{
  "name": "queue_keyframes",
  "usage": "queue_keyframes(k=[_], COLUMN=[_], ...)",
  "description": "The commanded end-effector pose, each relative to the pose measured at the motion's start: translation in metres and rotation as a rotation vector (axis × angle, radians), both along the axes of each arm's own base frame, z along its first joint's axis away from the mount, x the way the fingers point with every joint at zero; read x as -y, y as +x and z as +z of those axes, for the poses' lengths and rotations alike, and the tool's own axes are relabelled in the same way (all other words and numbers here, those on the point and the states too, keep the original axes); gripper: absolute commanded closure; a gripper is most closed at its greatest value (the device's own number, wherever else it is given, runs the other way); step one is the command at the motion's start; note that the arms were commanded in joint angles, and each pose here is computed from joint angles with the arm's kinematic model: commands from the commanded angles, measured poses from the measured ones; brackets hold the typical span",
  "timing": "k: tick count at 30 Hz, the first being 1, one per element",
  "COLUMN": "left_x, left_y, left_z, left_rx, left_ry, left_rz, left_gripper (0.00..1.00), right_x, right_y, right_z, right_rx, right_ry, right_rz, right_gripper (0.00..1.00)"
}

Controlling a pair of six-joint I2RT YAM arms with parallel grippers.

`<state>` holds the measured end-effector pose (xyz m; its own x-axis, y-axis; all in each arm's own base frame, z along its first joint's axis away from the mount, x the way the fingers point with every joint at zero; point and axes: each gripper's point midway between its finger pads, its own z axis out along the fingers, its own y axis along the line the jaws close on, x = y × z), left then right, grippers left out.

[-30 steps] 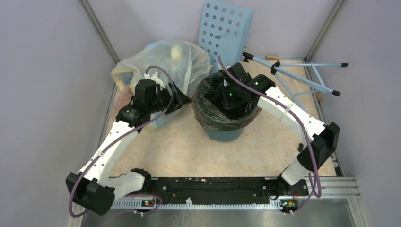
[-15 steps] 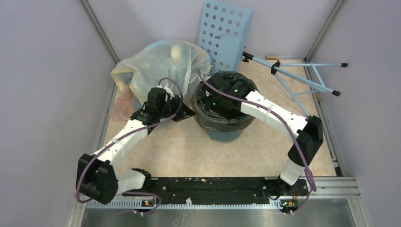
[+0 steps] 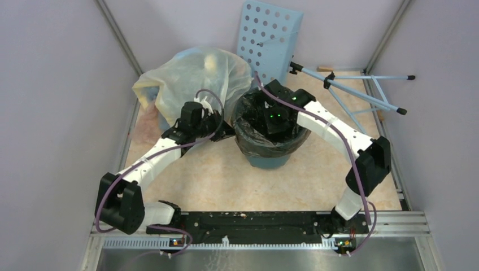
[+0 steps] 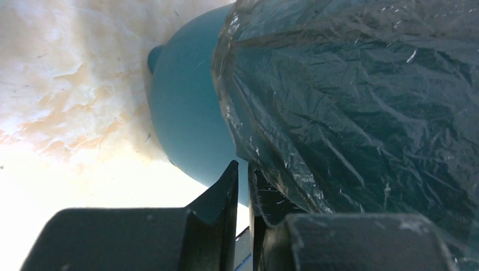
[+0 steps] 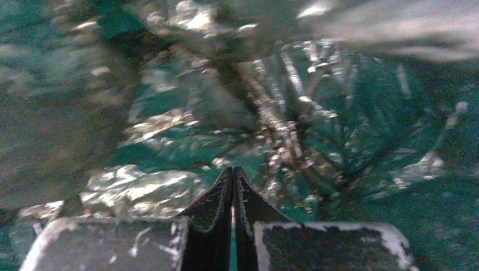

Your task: Put the trash bags into the trash bin

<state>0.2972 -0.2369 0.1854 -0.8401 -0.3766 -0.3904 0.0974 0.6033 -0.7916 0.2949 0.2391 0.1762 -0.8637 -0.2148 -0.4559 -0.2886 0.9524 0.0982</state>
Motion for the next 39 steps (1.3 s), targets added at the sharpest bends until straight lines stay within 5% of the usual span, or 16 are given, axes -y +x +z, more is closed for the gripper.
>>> queue_keyframes(k=[1, 6, 18, 27, 33, 39], left_x=[0.018, 0.026, 0.022, 0.019, -0.004, -0.026], left_y=[0.009, 0.011, 0.008, 0.006, -0.018, -0.054], left_z=[0.021, 0.02, 0.022, 0.028, 0.025, 0.058], left_rx=[0.073, 0.078, 0.095, 0.106, -0.054, -0.029], left_ry=[-0.046, -0.038, -0.004, 0.017, 0.026, -0.16], left_rz=[-0.064, -0.081, -0.082, -0.086, 0.061, 0.203], left_gripper=[0.84, 0.84, 0.83, 0.81, 0.64, 0.44], right_x=[-0.056, -0.091, 0.016, 0.029, 0.024, 0.013], right_y=[-0.02, -0.037, -0.006, -0.02, -0.02, -0.033], right_z=[0.023, 0.019, 0.005, 0.004, 0.039, 0.058], right_rx=[0.061, 0.059, 0.02, 0.025, 0.132, 0.177], right_ry=[0.024, 0.02, -0.011, 0.046, 0.107, 0.148], right_rz=[0.155, 0.246, -0.052, -0.027, 0.027, 0.11], right_gripper=[1.0, 1.0, 1.0, 1.0, 1.0, 1.0])
